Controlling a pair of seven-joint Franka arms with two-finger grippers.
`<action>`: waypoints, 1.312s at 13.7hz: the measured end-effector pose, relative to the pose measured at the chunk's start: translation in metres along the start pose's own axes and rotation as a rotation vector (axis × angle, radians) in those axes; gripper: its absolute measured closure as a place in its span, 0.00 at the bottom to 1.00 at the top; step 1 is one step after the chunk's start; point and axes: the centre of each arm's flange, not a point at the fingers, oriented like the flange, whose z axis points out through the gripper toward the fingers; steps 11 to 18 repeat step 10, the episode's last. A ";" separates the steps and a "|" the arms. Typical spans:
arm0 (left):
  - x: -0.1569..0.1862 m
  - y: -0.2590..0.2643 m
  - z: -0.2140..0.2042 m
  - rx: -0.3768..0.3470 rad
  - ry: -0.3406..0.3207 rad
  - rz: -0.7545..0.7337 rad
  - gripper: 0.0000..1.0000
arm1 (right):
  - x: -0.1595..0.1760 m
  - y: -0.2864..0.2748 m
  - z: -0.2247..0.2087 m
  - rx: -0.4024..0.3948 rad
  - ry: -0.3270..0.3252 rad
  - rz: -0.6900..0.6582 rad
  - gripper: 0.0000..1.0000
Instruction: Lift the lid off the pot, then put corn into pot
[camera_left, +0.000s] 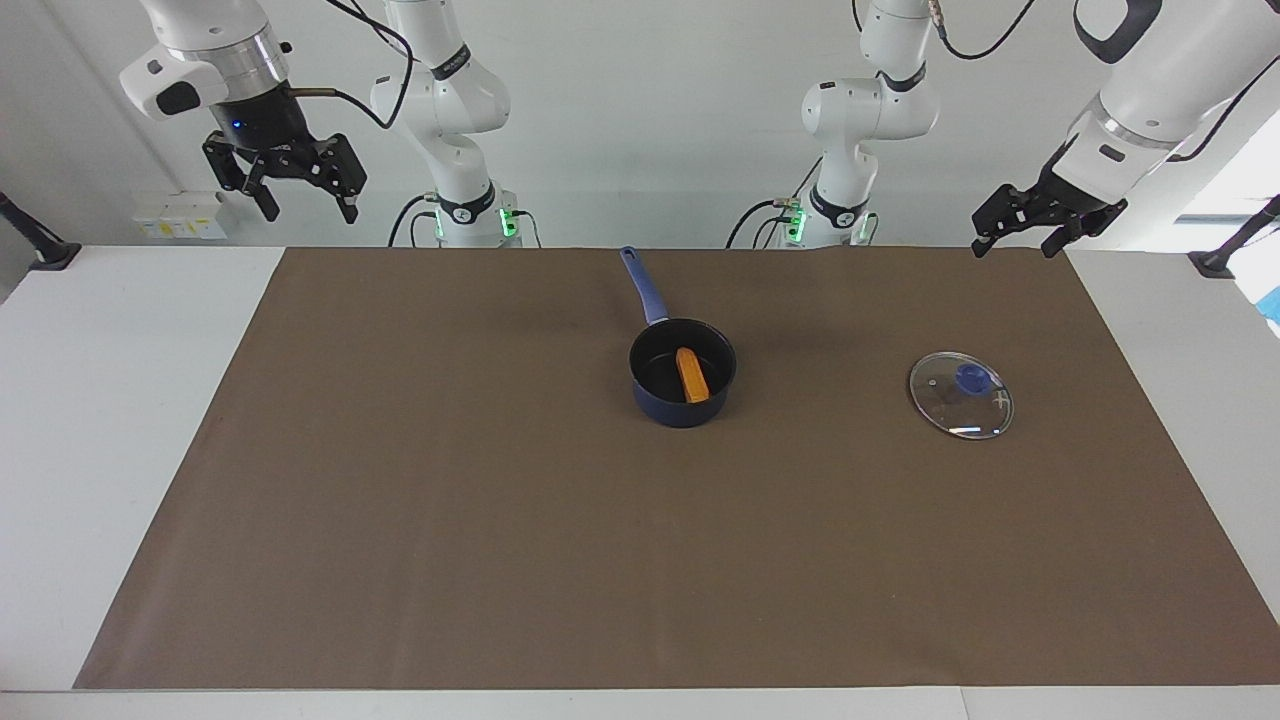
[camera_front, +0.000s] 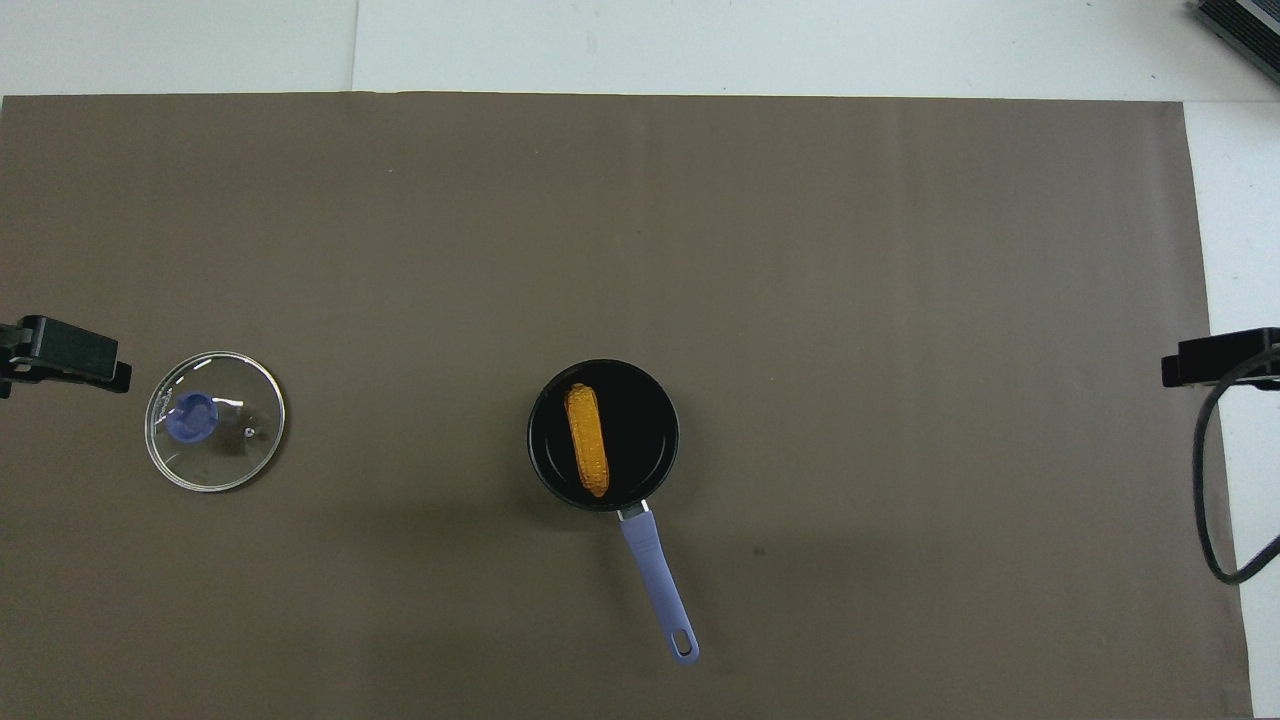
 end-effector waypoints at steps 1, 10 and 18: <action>0.000 0.000 0.000 0.000 0.000 0.000 0.00 | 0.000 0.000 0.000 0.000 0.000 0.000 0.00; 0.000 0.000 0.000 0.000 0.000 0.000 0.00 | -0.002 0.000 0.004 0.000 -0.009 0.000 0.00; 0.000 0.000 0.000 0.000 0.000 0.000 0.00 | -0.002 0.000 0.004 0.000 -0.009 0.000 0.00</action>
